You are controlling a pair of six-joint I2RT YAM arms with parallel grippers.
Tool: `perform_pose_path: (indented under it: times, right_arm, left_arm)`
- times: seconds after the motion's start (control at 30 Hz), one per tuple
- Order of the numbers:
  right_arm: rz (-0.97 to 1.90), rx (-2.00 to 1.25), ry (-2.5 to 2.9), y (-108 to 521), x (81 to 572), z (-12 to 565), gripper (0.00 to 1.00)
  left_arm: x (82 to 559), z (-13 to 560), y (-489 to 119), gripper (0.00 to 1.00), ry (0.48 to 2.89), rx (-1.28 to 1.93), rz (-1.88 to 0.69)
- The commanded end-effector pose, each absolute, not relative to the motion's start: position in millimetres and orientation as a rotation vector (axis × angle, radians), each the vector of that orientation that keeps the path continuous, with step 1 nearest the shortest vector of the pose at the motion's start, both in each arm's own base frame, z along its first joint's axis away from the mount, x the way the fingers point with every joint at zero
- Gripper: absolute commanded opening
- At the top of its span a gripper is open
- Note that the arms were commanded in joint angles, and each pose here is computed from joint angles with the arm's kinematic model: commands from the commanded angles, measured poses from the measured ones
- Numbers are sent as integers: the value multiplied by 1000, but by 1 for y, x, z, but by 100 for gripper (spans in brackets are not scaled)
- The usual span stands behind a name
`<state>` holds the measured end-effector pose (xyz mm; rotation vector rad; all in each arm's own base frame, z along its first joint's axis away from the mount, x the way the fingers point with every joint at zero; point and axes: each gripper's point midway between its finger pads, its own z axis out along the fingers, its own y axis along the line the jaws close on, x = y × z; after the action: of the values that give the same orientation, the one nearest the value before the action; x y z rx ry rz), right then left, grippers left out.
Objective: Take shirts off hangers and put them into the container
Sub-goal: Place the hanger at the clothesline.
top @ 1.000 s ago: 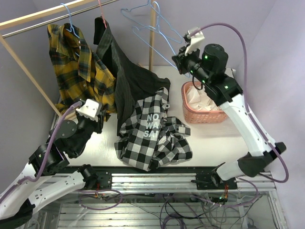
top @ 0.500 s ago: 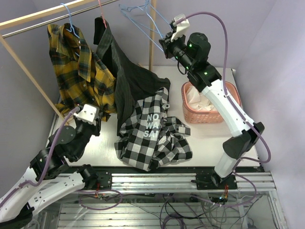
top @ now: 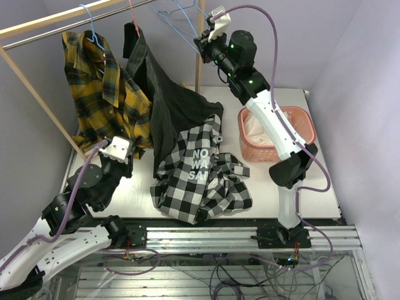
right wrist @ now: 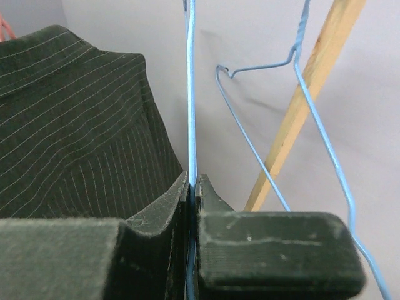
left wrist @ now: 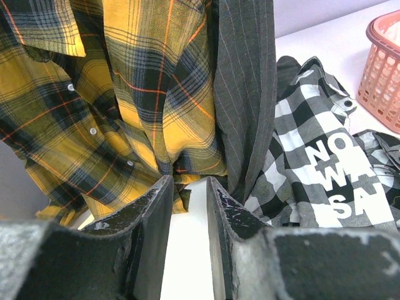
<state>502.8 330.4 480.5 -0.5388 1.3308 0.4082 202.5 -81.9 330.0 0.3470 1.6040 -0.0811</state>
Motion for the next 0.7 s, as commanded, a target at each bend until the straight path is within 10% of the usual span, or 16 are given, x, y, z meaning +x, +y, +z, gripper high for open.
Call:
perform_pose_path:
  times: [0.0, 0.37, 0.67]
  right_arm:
    - [441, -549, 1303, 342, 508, 484, 0]
    - [456, -609, 1365, 346, 504, 454, 5]
    - [459, -598, 1405, 318, 462, 458, 46]
  left_arm:
    - [204, 349, -81, 39, 1561, 311, -93]
    - [209, 346, -95, 43, 1580, 341, -119]
    - [206, 348, -92, 49, 1559, 291, -158]
